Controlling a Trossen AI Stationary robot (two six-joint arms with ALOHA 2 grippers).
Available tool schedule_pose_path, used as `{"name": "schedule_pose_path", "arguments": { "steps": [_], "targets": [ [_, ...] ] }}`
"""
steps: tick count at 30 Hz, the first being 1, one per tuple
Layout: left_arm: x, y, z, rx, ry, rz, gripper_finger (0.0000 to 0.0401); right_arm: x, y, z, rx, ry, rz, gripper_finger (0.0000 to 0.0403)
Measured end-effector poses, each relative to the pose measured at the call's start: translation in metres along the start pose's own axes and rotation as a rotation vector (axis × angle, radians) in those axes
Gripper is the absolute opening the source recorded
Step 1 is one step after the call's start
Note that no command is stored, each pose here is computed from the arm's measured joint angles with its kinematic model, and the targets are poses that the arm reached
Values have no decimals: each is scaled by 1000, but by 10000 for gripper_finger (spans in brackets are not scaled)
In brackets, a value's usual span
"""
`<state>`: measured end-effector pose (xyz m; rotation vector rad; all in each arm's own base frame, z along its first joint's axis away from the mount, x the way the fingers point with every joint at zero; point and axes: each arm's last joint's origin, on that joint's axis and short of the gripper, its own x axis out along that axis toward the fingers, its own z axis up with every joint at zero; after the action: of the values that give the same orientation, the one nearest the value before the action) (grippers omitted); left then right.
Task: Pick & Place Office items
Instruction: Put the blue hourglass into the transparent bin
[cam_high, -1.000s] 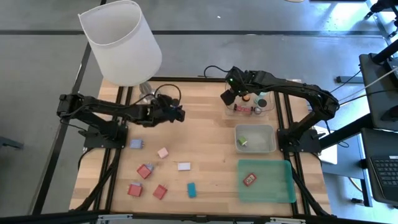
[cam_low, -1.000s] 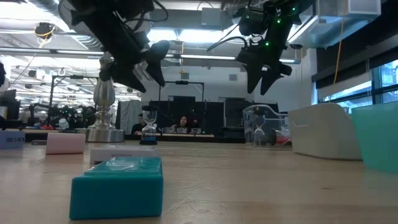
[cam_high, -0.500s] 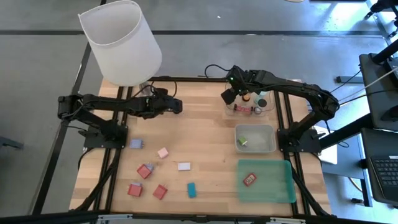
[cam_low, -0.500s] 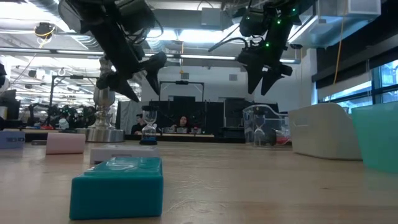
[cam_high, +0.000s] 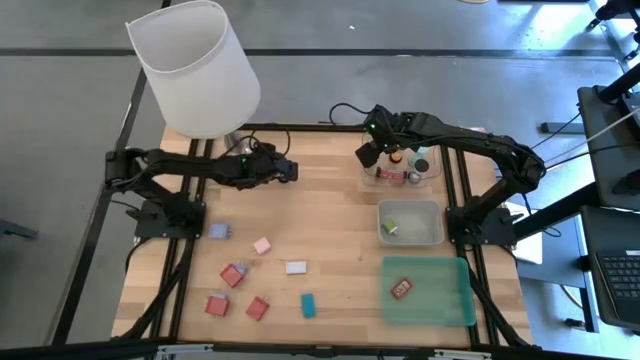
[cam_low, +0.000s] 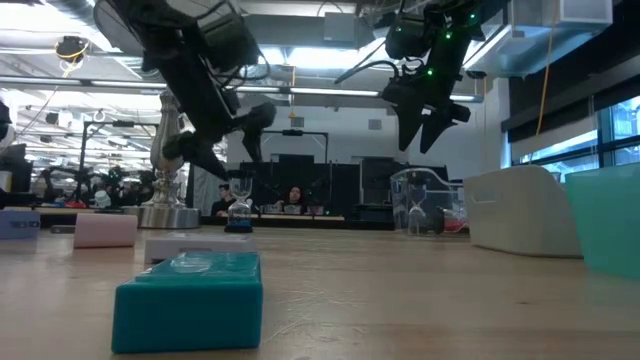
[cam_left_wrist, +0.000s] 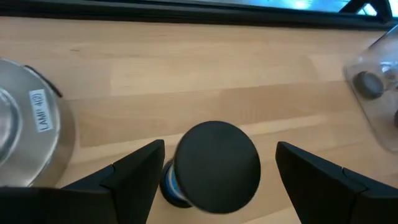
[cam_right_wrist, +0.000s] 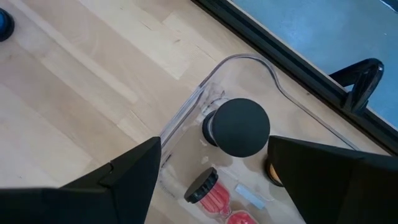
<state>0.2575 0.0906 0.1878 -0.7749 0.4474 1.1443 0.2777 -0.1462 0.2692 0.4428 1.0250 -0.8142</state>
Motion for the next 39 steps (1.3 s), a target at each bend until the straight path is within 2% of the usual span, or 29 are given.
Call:
{"name": "schedule_pose_path", "arguments": {
  "steps": [13, 17, 23, 25, 30, 33, 36, 39],
  "targets": [
    [22, -5, -11, 71, -12, 14, 297, 0, 0, 0, -5, 3, 7, 300],
    [22, -6, -10, 88, -25, 10, 273, 0, 0, 0, -7, 3, 6, 300],
    [22, -6, -11, 99, -12, 3, 210, 0, 0, 0, -7, 2, 5, 300],
    [21, -6, -11, 102, -4, -5, 200, 0, 0, 0, -7, 2, 5, 300],
    [15, -10, -9, 88, 32, -74, 200, 0, 0, 0, -7, 2, 5, 300],
    [3, -18, -3, 64, -4, -172, 200, 0, 0, 0, 2, 5, 14, 300],
    [-12, -27, 5, 78, -62, -275, 200, 0, 3, 0, 29, 37, 118, 300],
    [-33, -34, 13, 109, -133, -380, 200, -1, 10, 1, 53, 75, 317, 300]
  ]
}}
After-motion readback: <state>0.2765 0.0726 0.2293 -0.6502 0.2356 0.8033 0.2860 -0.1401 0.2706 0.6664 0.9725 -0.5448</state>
